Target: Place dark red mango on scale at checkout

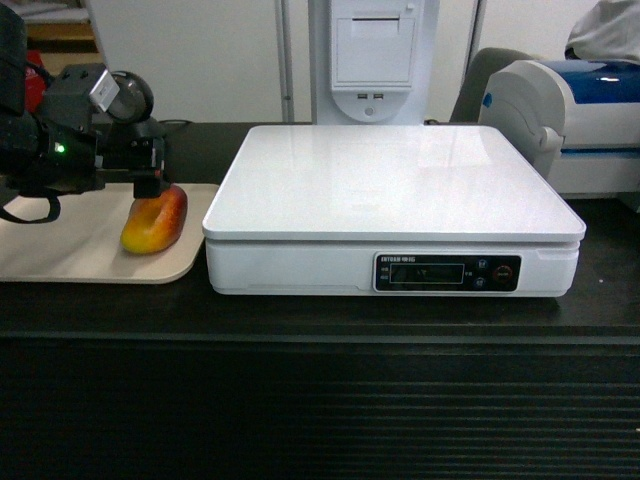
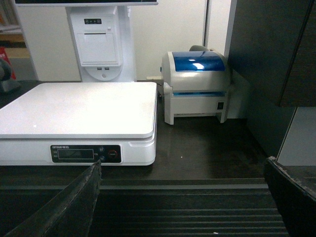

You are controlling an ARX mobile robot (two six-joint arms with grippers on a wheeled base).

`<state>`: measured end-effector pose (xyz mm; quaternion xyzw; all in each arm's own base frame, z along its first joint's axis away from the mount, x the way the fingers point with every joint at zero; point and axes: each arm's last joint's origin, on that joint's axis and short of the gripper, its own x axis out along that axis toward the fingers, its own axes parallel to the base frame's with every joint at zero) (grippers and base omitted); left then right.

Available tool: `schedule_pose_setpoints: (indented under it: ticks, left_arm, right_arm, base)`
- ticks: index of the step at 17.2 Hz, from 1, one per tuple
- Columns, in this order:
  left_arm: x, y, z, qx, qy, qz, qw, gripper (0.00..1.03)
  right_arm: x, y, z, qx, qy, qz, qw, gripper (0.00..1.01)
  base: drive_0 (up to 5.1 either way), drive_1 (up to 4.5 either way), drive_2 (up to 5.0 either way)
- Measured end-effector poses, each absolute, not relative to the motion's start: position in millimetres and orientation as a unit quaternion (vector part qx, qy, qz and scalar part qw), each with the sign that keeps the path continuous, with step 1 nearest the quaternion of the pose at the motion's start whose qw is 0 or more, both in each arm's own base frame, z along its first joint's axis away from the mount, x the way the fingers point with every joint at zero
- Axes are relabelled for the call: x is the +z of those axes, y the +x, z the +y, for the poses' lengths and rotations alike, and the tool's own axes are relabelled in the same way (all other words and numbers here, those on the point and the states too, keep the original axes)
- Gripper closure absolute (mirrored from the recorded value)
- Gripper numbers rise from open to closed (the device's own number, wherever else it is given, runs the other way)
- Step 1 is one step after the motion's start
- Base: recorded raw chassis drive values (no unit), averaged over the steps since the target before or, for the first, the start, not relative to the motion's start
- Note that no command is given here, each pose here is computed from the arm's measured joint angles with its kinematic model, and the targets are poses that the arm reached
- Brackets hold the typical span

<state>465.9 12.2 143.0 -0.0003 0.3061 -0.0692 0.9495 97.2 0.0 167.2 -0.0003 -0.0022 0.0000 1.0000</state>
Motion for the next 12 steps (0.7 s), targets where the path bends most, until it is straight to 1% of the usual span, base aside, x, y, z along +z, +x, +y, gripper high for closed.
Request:
schedule_pose_setpoints:
  ticks: [7,9,12]
  left_arm:
    - [139,487,14,-0.068,-0.021,0.333,0.94,0.05]
    - [134,490,12,-0.069,-0.021,0.344,0.936,0.05]
    - [120,494,6,-0.074,-0.021,0.366,0.927,0.05]
  right_arm:
    - [167,97,0,0.0,0.0,-0.002,1.0,0.03]
    - [167,97,0,0.0,0.0,-0.002,1.0,0.03]
    - [167,97,0,0.0,0.0,-0.002,1.0,0.03]
  base:
    - [0.0,0.0,0.0]
    - [0.0,0.0,0.0]
    - [0.0,0.0,0.0]
